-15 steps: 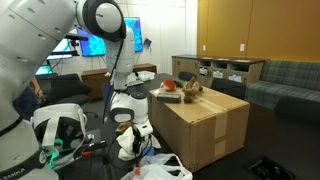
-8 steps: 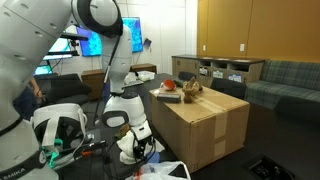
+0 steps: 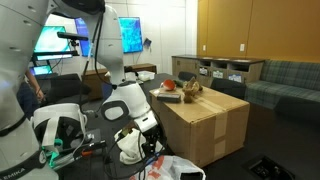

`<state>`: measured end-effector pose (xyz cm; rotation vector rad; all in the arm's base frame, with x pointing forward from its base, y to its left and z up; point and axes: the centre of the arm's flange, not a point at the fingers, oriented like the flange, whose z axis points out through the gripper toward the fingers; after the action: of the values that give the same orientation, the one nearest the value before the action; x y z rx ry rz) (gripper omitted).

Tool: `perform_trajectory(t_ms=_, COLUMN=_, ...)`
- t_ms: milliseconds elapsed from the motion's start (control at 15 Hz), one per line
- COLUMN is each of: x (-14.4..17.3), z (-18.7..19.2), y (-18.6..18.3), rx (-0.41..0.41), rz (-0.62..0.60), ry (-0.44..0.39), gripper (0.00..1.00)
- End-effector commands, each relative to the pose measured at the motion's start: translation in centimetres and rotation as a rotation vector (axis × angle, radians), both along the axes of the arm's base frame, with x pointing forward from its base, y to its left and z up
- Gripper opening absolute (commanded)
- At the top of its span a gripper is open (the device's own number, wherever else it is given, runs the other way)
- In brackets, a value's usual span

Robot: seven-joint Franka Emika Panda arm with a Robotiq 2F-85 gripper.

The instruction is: Swap the things on the box with the things on the table

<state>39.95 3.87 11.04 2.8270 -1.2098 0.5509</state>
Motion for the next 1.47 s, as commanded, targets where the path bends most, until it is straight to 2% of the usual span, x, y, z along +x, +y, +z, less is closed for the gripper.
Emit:
perform_trajectory(t_ms=0, x=1.0, z=5.2, y=-1.5, rx=-0.067, rz=-0.008, ry=-0.019, gripper=1.00)
perform_trajectory(t_ms=200, x=2.0, z=6.0, y=-2.5, rx=-0.065, rz=-0.001, ry=0.022, gripper=1.00)
perform_trajectory(t_ms=333, x=2.6, z=5.6, y=-3.0, rx=-0.036, rz=0.017, ry=0.080, gripper=1.00)
perform_trajectory(t_ms=733, x=4.3, z=3.7, y=-2.2, rx=0.119, rz=0.147, ry=0.246, gripper=1.00)
perform_trajectory(t_ms=1067, x=7.3, z=2.4, y=-2.0, rx=0.245, rz=0.098, ry=0.366, gripper=1.00)
perform_trajectory(t_ms=1200, x=7.5, z=1.6, y=-2.7, rx=0.308, rz=0.071, ry=0.414, gripper=1.00)
perform_trajectory(t_ms=1400, x=7.5, z=1.0, y=-3.6, rx=0.381, rz=0.133, ry=0.425, gripper=1.00)
